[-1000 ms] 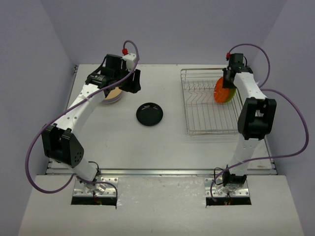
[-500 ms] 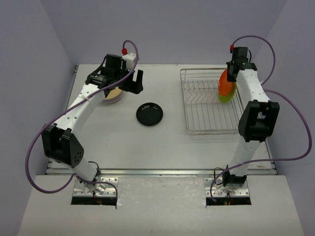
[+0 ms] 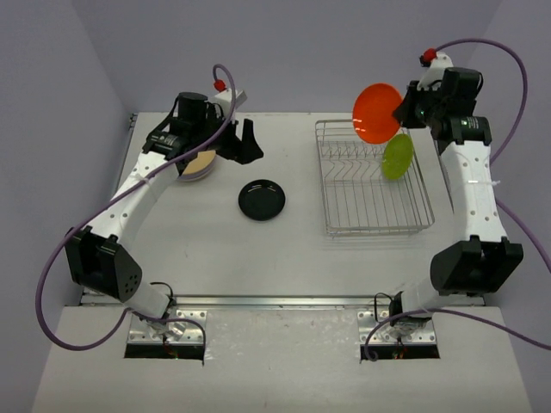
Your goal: Unload the plates from the dish rack
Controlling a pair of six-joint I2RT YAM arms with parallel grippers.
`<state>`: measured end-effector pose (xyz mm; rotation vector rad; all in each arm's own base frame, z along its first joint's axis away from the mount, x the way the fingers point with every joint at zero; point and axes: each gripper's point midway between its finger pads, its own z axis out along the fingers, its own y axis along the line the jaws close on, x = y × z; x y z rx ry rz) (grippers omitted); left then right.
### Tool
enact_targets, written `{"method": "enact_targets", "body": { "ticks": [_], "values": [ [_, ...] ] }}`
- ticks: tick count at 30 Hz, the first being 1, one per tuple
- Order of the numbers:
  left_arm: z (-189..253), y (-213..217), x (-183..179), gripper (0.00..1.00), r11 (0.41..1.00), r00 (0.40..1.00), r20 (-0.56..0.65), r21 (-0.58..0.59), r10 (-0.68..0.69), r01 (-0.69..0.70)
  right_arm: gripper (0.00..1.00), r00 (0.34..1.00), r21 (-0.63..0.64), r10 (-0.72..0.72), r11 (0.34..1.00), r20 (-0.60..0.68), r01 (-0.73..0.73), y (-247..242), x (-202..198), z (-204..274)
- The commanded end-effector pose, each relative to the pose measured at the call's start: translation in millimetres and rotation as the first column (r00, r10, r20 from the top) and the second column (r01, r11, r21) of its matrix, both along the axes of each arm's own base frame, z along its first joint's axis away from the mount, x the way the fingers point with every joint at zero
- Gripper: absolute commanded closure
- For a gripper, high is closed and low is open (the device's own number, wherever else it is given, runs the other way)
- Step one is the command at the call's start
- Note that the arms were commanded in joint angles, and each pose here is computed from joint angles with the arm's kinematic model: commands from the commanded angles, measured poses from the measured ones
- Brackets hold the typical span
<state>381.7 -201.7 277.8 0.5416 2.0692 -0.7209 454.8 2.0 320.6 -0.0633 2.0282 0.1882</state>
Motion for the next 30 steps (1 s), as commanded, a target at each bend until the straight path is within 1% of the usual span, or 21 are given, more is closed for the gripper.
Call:
{"method": "enact_targets", "body": {
  "ticks": [1,4,5,6,7,13,18,24,25,26,27,28,29,30],
  "values": [
    [47,-34,-28,0.27,0.965,0.982,0.070,-0.186,-0.175,0.185,1.00,0.928,0.295,0.372,0.890,-0.028,-0.348,103,-49,-14],
    [44,-39,-34,0.29,0.951,0.975,0.043,-0.217,-0.217,0.221,1.00,0.875,0.305,0.484,0.837,-0.023,-0.455,150,-77,-25],
    [41,-41,-35,0.30,0.948,0.975,0.028,-0.225,-0.222,0.223,1.00,0.848,0.298,0.530,0.810,-0.006,-0.505,169,-90,-21],
    [41,-42,-36,0.31,0.945,0.972,0.026,-0.230,-0.232,0.231,1.00,0.847,0.301,0.531,0.810,-0.010,-0.504,170,-91,-24],
    [37,-43,-38,0.32,0.943,0.971,0.008,-0.238,-0.239,0.234,1.00,0.818,0.304,0.575,0.780,-0.005,-0.547,189,-102,-23],
    [16,-51,-45,0.40,0.933,0.959,-0.048,-0.247,-0.281,0.261,1.00,0.760,0.328,0.650,0.719,-0.002,-0.613,218,-117,-20],
    [1,-58,-53,0.59,0.919,0.938,-0.092,-0.254,-0.334,0.303,1.00,0.726,0.354,0.688,0.680,-0.004,-0.642,229,-124,-21],
    [-4,-62,-63,0.83,0.891,0.911,-0.110,-0.284,-0.398,0.355,0.99,0.723,0.358,0.691,0.678,-0.013,-0.641,231,-122,-25],
    [-5,-63,-64,0.88,0.886,0.906,-0.114,-0.290,-0.408,0.362,0.96,0.725,0.358,0.689,0.681,-0.016,-0.639,231,-121,-26],
    [-6,-64,-63,0.96,0.885,0.904,-0.121,-0.292,-0.411,0.363,0.88,0.728,0.356,0.686,0.685,-0.020,-0.636,230,-119,-27],
    [-7,-63,-63,1.00,0.885,0.904,-0.124,-0.293,-0.409,0.361,0.87,0.733,0.353,0.680,0.692,-0.024,-0.630,229,-118,-28],
    [-9,-61,-60,1.00,0.889,0.907,-0.130,-0.293,-0.401,0.351,0.72,0.740,0.351,0.671,0.702,-0.035,-0.620,228,-116,-30],
    [-11,-59,-58,1.00,0.893,0.910,-0.137,-0.292,-0.392,0.341,0.64,0.760,0.335,0.648,0.727,-0.047,-0.599,224,-112,-32],
    [-15,-53,-51,1.00,0.902,0.917,-0.145,-0.290,-0.370,0.318,0.49,0.784,0.315,0.618,0.757,-0.058,-0.573,219,-107,-35]
  ]
}}
